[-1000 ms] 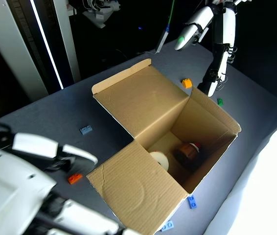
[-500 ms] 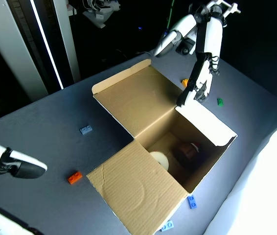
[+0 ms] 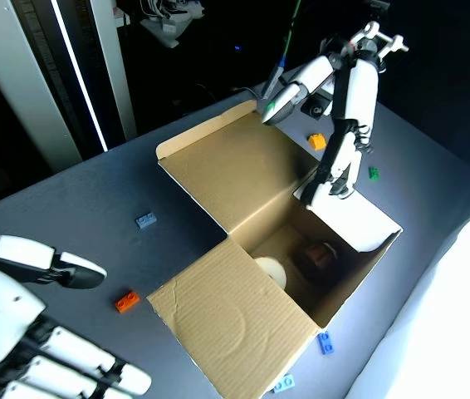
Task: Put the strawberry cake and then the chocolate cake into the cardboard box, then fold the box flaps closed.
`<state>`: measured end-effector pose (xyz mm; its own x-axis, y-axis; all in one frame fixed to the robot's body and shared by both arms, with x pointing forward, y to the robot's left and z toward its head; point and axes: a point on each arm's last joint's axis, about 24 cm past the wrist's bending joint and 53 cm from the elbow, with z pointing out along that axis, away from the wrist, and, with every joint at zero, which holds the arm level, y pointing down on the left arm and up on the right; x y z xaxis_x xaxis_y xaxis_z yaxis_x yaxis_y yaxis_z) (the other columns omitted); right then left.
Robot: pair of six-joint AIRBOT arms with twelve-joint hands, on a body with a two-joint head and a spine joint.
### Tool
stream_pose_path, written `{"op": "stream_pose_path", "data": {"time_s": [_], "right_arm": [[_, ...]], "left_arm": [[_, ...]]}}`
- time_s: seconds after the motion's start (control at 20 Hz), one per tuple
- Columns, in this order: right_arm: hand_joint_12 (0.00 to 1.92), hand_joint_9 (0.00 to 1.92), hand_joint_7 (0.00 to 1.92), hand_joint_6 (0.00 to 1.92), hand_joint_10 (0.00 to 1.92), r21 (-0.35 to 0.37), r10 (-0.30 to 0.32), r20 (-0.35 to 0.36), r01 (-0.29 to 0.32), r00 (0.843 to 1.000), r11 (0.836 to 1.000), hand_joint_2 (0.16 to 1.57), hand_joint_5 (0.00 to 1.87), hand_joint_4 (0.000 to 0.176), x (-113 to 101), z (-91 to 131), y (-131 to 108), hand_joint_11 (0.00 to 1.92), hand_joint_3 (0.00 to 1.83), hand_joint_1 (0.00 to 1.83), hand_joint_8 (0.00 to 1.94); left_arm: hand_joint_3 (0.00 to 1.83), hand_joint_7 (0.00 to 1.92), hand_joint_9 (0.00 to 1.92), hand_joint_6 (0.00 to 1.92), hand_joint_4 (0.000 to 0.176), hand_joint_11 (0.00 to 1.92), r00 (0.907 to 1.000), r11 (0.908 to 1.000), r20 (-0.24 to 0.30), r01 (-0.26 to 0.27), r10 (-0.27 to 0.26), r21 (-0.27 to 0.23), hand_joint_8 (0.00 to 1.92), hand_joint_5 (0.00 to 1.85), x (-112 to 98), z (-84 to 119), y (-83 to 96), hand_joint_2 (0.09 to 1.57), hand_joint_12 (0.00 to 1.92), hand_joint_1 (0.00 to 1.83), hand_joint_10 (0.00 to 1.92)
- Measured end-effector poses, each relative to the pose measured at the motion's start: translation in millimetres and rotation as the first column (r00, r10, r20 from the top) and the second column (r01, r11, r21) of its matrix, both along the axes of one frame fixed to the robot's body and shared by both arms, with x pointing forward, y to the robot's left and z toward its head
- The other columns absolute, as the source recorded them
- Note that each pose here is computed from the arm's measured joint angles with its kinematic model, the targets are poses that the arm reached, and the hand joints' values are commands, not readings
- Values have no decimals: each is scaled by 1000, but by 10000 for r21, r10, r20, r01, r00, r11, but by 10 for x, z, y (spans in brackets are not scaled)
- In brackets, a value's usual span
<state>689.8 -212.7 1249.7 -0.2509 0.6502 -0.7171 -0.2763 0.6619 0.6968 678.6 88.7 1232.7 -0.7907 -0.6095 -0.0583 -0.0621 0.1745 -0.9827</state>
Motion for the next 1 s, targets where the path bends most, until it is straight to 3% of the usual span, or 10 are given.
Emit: {"op": "stream_pose_path", "data": {"time_s": [0.45, 0.65, 0.85, 1.0], "right_arm": [[1142, 356, 303, 4, 11, -24, 670, 64, -670, 9977, 9977, 1015, 199, 0, 39, -122, 435, 0, 0, 553, 0], [1120, 358, 304, 0, 11, -30, 783, 141, -783, 9968, 9969, 1016, 184, 0, 78, -123, 523, 0, 0, 570, 4], [1148, 354, 297, 4, 8, 329, 760, 724, -785, 9945, 9964, 1010, 180, 0, 104, 155, 545, 0, 0, 582, 3], [1152, 352, 294, 2, 6, 521, 739, 1143, -803, 9907, 9954, 1016, 177, 0, 112, 372, 540, 0, 1, 567, 1]], "left_arm": [[1, 347, 477, 0, 37, 91, 10000, 9999, -86, 15, -16, -104, 0, 209, -8, -18, -11, 1096, 1169, 608, 0], [2, 344, 477, 0, 47, 75, 9995, 9997, 259, 164, -159, -180, 0, 208, -15, 78, -48, 1102, 1210, 585, 0], [0, 352, 495, 7, 38, 92, 9982, 9987, 544, 257, -233, -445, 1, 230, 13, 251, -28, 1093, 1206, 615, 7], [0, 346, 492, 3, 46, 88, 9966, 9984, 795, 237, -195, -518, 0, 221, 59, 359, 27, 1088, 1205, 621, 5]]}}
